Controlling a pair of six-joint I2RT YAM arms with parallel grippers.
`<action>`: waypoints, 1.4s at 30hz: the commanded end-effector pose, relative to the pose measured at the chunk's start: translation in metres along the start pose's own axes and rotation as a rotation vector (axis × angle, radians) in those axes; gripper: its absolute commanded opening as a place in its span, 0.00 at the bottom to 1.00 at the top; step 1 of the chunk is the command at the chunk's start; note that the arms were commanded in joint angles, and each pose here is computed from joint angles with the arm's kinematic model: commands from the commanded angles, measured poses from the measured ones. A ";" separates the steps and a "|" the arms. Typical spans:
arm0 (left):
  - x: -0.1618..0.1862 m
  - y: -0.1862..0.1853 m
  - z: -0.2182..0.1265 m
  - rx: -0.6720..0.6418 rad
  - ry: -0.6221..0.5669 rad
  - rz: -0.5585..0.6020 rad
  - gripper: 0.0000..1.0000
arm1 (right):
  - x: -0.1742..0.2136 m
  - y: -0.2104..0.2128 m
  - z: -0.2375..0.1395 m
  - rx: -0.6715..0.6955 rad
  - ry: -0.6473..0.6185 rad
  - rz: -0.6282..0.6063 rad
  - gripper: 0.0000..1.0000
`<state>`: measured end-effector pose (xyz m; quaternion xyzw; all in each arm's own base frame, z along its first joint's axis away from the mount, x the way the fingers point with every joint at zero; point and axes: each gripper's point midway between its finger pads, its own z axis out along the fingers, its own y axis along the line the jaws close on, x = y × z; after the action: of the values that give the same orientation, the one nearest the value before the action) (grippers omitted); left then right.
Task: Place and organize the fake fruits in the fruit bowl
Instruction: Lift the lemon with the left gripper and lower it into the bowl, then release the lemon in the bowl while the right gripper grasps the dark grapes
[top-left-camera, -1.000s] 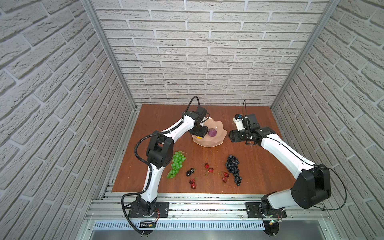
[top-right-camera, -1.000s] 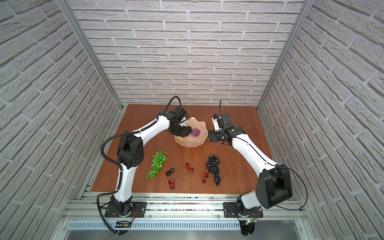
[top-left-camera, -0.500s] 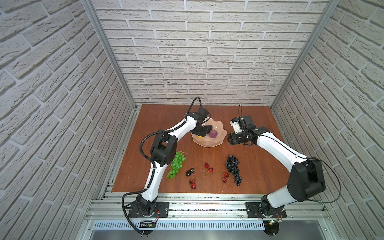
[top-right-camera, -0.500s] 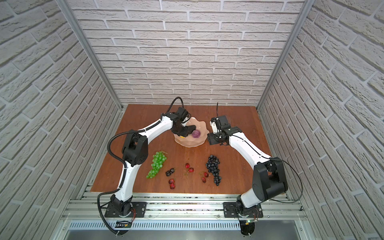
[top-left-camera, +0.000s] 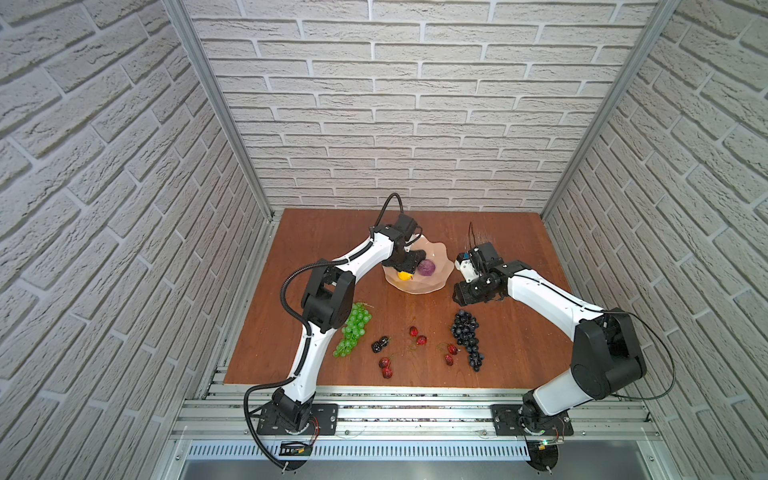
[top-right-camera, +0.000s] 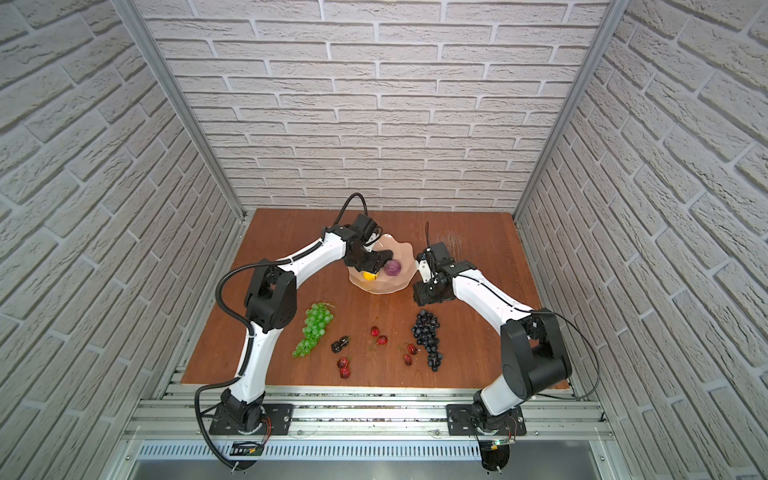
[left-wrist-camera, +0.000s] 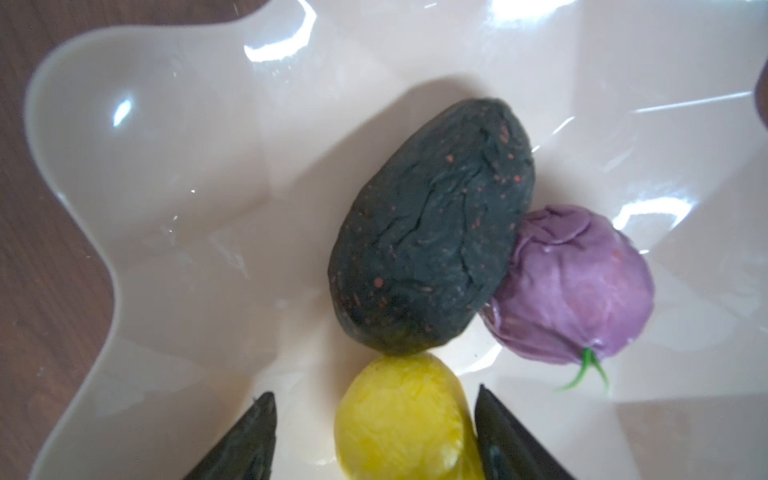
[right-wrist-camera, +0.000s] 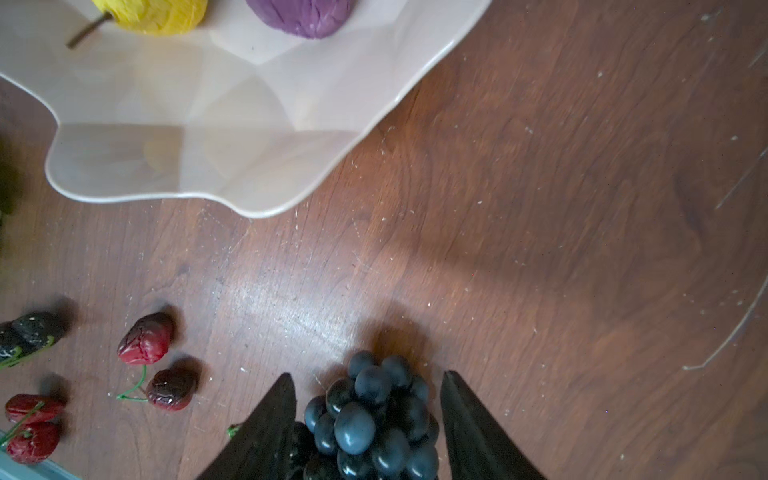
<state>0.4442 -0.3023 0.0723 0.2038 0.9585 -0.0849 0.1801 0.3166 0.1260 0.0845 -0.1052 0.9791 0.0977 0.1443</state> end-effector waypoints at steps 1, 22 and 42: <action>-0.017 -0.003 -0.028 0.001 -0.078 -0.001 0.75 | 0.017 0.006 0.008 -0.030 0.063 0.013 0.58; -0.028 0.009 -0.129 0.007 -0.287 -0.032 0.76 | 0.032 0.005 0.041 -0.016 0.200 -0.015 0.39; -0.013 0.015 -0.135 -0.001 -0.281 -0.064 0.76 | 0.021 0.011 0.043 -0.043 0.161 -0.002 0.25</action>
<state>0.4190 -0.2674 0.1788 0.1719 0.9371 -0.1132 0.2819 0.2989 0.1363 0.0371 -0.1130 0.9867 0.1033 0.0539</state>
